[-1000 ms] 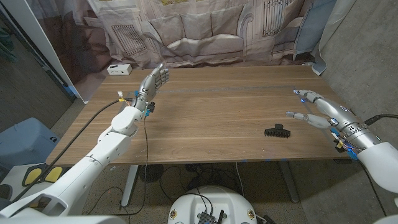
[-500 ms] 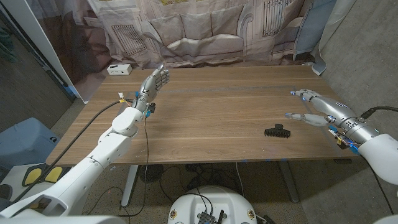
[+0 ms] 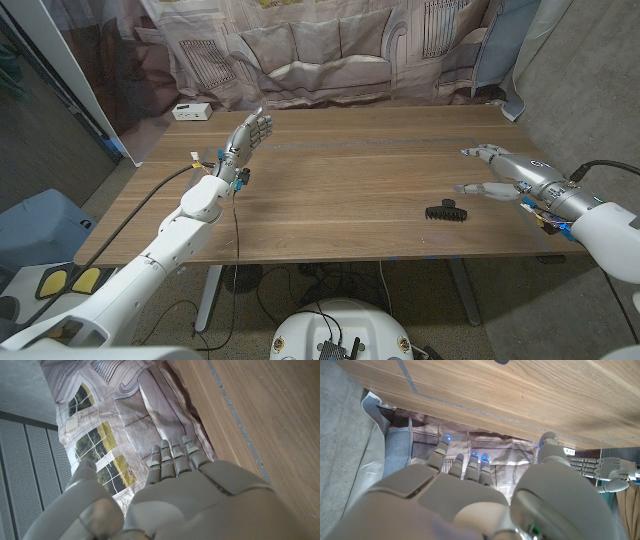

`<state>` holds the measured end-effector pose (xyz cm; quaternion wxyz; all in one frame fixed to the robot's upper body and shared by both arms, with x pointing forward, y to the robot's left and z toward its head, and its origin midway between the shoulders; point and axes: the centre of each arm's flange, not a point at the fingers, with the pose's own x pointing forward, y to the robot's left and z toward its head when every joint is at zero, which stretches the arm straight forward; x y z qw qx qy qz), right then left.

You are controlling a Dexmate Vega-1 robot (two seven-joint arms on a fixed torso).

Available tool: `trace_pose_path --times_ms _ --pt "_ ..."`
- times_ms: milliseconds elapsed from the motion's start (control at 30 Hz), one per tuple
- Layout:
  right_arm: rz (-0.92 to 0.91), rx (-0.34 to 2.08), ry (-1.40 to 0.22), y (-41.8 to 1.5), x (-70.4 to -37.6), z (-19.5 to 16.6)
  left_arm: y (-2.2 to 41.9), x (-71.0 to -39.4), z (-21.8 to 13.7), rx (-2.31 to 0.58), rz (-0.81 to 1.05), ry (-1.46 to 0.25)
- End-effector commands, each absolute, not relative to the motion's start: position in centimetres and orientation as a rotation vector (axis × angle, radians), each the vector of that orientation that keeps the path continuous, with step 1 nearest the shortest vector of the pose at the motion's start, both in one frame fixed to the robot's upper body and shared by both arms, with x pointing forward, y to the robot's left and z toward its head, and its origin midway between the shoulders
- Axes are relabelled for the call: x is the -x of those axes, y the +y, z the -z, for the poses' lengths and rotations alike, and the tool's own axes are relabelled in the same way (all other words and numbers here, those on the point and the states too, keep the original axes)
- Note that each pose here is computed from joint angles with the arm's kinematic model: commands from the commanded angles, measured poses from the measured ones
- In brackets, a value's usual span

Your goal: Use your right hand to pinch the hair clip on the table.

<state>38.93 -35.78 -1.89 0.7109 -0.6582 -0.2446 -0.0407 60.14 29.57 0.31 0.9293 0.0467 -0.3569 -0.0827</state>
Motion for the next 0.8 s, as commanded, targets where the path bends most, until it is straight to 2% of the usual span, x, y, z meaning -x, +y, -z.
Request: trace_pose_path --times_ms 33,500,800 --pt "0.072 1.521 -0.44 -35.0 -39.5 1.7 30.0 -60.0 0.3 -0.082 0.159 -0.731" --pt "0.061 1.571 -0.31 -34.4 -39.8 1.1 30.3 -59.5 -0.2 -0.088 0.162 -0.745" --pt "0.092 1.592 -0.289 -33.3 -40.3 1.5 30.3 -59.6 0.1 -0.064 0.164 -0.75"
